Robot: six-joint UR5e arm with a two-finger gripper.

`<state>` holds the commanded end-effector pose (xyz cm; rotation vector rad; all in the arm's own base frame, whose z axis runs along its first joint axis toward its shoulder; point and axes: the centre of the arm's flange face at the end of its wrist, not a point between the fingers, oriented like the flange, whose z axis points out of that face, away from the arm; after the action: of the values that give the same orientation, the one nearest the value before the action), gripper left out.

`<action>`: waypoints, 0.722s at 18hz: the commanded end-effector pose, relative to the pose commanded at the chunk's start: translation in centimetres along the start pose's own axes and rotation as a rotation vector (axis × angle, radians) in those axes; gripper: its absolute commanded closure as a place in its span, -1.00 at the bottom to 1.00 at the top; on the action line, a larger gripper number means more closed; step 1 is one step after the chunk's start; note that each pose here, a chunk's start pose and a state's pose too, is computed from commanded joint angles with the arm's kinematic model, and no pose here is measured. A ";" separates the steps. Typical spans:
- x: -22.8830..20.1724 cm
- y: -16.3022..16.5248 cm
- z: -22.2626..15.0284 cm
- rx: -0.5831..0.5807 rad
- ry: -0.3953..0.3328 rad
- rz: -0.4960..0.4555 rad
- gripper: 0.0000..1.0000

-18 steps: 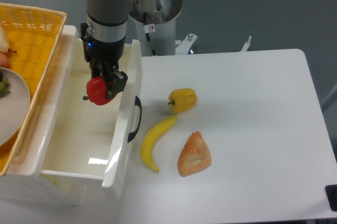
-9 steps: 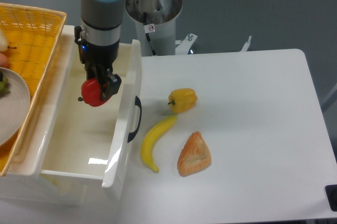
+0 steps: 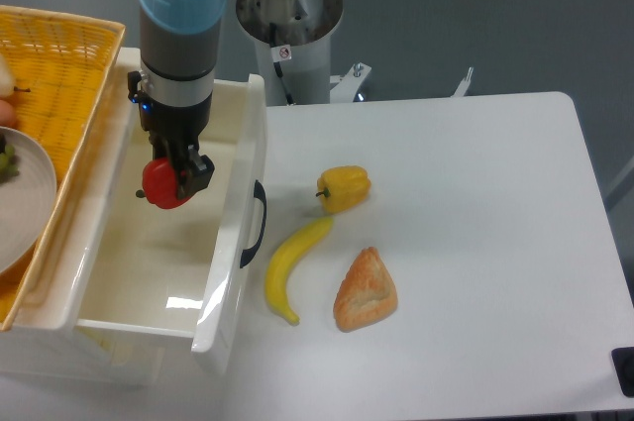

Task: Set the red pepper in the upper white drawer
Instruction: 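Lower the red pepper down into the drawer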

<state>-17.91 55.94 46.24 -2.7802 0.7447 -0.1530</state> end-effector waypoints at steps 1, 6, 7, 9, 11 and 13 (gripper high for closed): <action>0.0 -0.1 0.1 0.000 0.000 0.001 0.01; -0.2 0.1 1.0 -0.008 0.013 -0.003 0.00; -0.2 0.1 0.9 -0.008 0.012 -0.002 0.00; -0.3 0.1 1.0 -0.010 0.012 -0.003 -0.08; -0.3 0.2 1.2 -0.012 0.013 -0.003 -0.17; -0.3 0.2 1.3 -0.013 0.015 -0.002 -0.22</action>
<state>-18.06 56.25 44.89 -2.7952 0.7491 -0.1708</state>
